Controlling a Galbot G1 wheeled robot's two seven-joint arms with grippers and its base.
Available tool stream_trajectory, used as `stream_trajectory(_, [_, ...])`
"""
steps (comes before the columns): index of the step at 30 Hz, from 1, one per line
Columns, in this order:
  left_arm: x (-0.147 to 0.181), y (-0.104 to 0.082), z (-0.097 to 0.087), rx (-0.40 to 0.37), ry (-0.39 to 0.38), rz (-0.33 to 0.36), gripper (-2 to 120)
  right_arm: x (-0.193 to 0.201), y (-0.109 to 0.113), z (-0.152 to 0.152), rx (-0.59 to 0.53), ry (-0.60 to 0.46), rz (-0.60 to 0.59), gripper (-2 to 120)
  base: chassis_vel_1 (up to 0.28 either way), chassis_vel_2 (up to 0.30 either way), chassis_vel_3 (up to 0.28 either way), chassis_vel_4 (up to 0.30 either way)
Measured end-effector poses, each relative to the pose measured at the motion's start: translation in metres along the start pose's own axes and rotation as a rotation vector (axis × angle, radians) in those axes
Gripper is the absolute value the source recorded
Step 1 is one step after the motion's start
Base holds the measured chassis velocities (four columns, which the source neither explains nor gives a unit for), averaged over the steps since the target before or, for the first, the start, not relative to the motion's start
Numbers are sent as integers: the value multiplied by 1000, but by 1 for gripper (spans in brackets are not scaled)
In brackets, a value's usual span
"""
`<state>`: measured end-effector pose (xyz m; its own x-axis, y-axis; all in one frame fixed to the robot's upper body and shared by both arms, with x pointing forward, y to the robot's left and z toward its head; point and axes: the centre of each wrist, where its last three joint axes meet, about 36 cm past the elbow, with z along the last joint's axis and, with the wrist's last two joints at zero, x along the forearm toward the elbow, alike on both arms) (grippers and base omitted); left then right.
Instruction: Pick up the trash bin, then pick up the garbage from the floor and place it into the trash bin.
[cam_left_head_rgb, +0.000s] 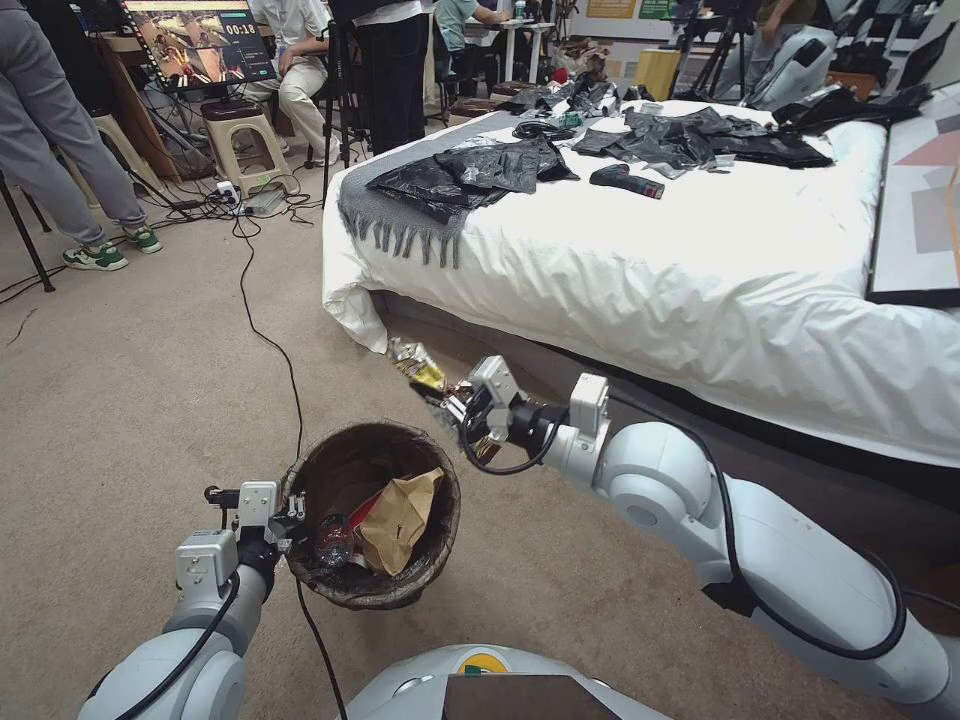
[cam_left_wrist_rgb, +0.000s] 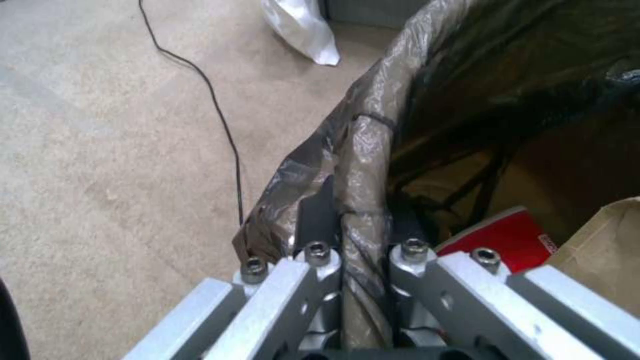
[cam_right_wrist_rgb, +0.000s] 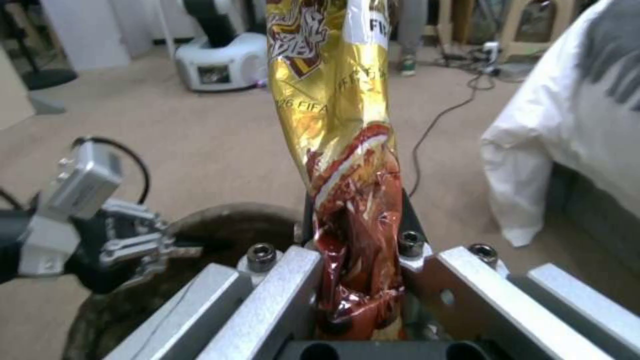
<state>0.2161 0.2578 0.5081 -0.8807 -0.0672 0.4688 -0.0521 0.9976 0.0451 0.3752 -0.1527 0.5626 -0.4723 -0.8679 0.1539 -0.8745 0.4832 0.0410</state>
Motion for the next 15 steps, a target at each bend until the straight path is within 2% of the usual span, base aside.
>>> stream_trajectory(5, [0, 0, 0, 0, -2, 0, 2, -6, 7, 3, 2, 27, -31, 0, 0, 0, 0, 0])
stream_trajectory(8, [-1, 0, -2, 2, -10, 2, 2, -14, 23, 8, 0, 74, -69, 0, 0, 0, 0, 0])
stream_trajectory(15, [-2, 1, -4, 2, -17, 5, 2, -16, 36, 12, -15, 111, -84, 0, 0, 0, 0, 0])
